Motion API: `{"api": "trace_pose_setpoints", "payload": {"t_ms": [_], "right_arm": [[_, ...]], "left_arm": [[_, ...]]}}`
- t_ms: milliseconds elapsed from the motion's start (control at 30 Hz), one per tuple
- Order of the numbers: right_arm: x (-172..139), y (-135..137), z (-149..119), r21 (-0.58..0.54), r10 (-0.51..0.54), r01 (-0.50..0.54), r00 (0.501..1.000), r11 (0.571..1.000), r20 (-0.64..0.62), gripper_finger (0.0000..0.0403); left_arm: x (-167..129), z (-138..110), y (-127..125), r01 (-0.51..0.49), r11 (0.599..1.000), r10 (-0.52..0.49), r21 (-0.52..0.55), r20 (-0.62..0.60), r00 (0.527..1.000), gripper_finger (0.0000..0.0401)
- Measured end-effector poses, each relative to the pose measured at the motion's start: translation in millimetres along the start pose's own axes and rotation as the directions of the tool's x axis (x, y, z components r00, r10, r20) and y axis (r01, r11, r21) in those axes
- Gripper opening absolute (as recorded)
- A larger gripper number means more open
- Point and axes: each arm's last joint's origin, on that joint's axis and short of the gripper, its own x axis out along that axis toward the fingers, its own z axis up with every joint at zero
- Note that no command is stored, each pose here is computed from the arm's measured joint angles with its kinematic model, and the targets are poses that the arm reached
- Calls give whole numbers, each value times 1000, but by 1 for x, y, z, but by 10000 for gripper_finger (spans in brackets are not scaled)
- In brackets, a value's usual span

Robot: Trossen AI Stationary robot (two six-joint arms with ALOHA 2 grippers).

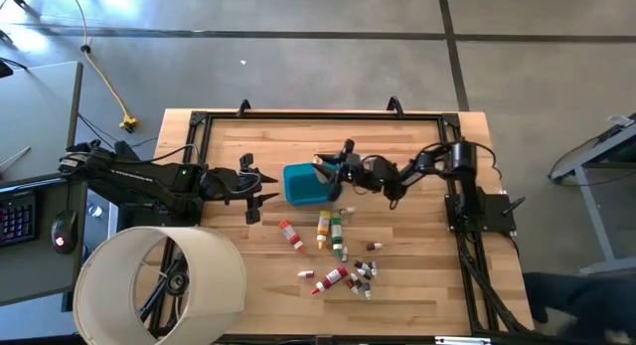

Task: Pick & Place food coloring
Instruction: Put the big right yellow food coloring bottle into the bin, then put the big green food coloring bottle into the bin

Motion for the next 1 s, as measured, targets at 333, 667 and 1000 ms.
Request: {"api": "trace_pose_setpoints", "payload": {"t_ms": [333, 667, 1000], "right_arm": [[-10, -5, -14, -27, -141, 139, 986, 990, -90, 120], [-13, -19, -26, -68, -210, 200, 954, 977, -213, 150], [-12, -21, -26, -84, -206, 192, 956, 978, -211, 149]], "left_arm": [[0, -1, 0, 0, 1000, 0, 3, -8, 1000, 161], [0, 0, 0, 1, 1000, -1, -1, -4, 1000, 161], [0, 0, 0, 1, 1000, -1, -2, -2, 1000, 161]]}}
